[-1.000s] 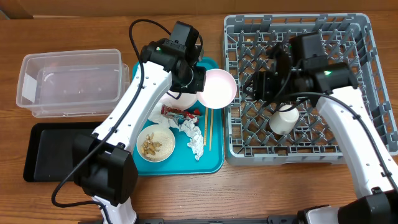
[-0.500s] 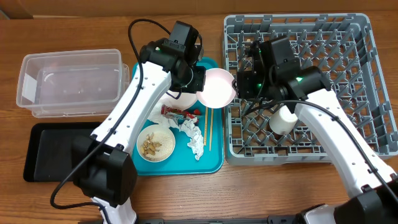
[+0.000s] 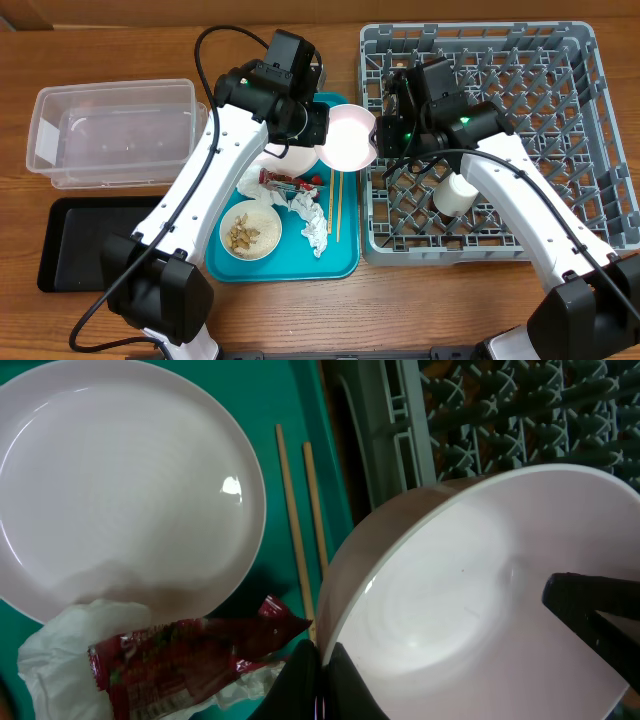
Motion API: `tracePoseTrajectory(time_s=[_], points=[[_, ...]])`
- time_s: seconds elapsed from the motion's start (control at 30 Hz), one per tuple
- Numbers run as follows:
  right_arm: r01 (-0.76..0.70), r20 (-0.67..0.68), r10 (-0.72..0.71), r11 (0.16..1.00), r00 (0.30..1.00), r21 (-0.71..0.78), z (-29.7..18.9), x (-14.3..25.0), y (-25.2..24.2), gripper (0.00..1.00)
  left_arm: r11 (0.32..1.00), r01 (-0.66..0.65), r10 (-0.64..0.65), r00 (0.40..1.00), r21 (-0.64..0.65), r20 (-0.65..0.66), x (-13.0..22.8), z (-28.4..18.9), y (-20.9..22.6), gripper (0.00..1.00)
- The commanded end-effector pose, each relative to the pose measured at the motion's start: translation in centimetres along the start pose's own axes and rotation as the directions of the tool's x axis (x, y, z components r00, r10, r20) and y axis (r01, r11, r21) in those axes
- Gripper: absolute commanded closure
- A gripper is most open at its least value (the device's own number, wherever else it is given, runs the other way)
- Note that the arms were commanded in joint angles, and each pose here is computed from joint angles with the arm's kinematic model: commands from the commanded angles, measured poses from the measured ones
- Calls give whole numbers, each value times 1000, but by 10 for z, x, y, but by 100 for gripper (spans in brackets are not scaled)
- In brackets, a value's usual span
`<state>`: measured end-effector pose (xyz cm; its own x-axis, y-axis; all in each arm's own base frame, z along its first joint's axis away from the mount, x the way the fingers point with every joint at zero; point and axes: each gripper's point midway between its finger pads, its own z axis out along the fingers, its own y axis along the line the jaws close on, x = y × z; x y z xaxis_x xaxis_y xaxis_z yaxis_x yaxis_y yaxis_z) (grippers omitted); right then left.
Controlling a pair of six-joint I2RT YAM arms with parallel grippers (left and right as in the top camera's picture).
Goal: Sort waste into correct bins and load items into the dishwasher
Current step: 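Pass the pink bowl from the left gripper to the right gripper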
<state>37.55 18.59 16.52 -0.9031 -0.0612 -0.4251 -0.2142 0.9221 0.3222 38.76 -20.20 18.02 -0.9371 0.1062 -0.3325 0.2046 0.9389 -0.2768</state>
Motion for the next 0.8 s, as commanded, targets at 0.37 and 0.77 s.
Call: tracePoseTrajectory(time_s=[0.37,0.77], points=[[-2,-22,1,999,1000,-38,3,5,7,96,1000,-26,26,998,5,55,-9,-19,-5,96],[-8,101,13,999,995,-47,-2,-28,-4,96,998,23,-18,996,-58,85,-18,-24,24,83]])
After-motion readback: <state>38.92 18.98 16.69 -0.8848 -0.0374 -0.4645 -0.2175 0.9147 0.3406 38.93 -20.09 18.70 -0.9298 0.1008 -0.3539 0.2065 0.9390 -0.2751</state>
